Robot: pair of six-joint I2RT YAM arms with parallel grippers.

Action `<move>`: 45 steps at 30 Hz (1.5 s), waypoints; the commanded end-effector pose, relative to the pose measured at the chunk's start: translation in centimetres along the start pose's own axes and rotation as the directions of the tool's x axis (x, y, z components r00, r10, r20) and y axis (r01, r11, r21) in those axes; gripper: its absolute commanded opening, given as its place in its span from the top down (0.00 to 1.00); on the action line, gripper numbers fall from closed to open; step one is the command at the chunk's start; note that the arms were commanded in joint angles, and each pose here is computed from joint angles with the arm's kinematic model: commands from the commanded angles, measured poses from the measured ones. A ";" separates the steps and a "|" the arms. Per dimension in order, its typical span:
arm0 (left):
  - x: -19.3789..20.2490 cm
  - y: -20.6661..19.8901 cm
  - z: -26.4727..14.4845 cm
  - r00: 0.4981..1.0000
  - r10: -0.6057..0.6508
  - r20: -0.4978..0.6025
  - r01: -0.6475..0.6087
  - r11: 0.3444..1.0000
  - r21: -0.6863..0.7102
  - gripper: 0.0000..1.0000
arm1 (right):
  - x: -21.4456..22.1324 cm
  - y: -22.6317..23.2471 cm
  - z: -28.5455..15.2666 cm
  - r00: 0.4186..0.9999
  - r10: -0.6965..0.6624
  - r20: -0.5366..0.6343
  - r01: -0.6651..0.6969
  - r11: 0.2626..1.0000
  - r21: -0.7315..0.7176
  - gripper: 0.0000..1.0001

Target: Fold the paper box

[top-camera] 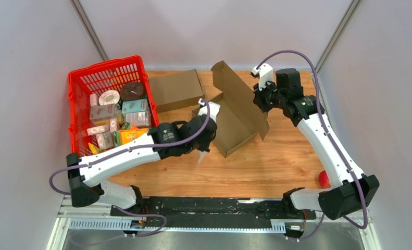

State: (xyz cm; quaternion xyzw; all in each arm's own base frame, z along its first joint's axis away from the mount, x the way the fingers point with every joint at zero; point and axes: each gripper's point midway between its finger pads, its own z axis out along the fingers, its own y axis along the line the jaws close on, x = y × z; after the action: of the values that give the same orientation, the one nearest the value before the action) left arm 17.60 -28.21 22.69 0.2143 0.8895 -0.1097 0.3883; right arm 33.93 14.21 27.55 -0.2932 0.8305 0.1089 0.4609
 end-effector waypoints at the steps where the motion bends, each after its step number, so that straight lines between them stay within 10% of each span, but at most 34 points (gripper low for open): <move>1: -5.4 -3.9 2.4 0.998 -0.021 0.063 0.005 0.969 0.246 1.00 | -0.1 1.6 0.2 0.999 -0.016 -0.033 0.013 0.995 -0.097 0.99; 10: -10.6 -1.8 6.8 0.996 -0.064 0.056 0.049 0.970 0.237 1.00 | -0.1 1.7 0.5 0.997 0.020 -0.076 -0.027 0.994 -0.104 1.00; 15: -4.0 -0.5 6.4 0.998 -0.061 0.000 0.059 0.966 0.253 0.41 | 0.4 1.4 0.5 0.988 0.109 -0.111 -0.116 0.992 -0.057 0.98; 22: 6.4 -1.5 7.3 0.990 0.087 -0.111 -0.056 0.964 0.261 0.37 | 1.8 -2.5 -0.5 0.978 0.154 -0.142 -0.133 0.980 0.151 1.00; 28: 9.6 -2.0 10.4 0.958 0.129 -0.257 -0.117 0.991 0.060 0.35 | 2.3 -3.9 -1.2 0.972 0.189 -0.141 -0.158 0.966 0.206 1.00; 45: 16.2 -2.2 15.6 0.894 0.188 -0.407 -0.165 0.982 0.091 0.22 | 1.2 -3.2 -2.2 0.985 0.163 -0.059 -0.151 0.975 0.164 1.00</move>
State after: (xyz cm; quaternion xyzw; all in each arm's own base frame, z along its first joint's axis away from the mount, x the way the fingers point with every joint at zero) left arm 16.56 -31.48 1.89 0.3262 0.9216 -0.0489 0.2047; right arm 33.99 10.05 26.75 -0.1919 0.8842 0.0620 0.4214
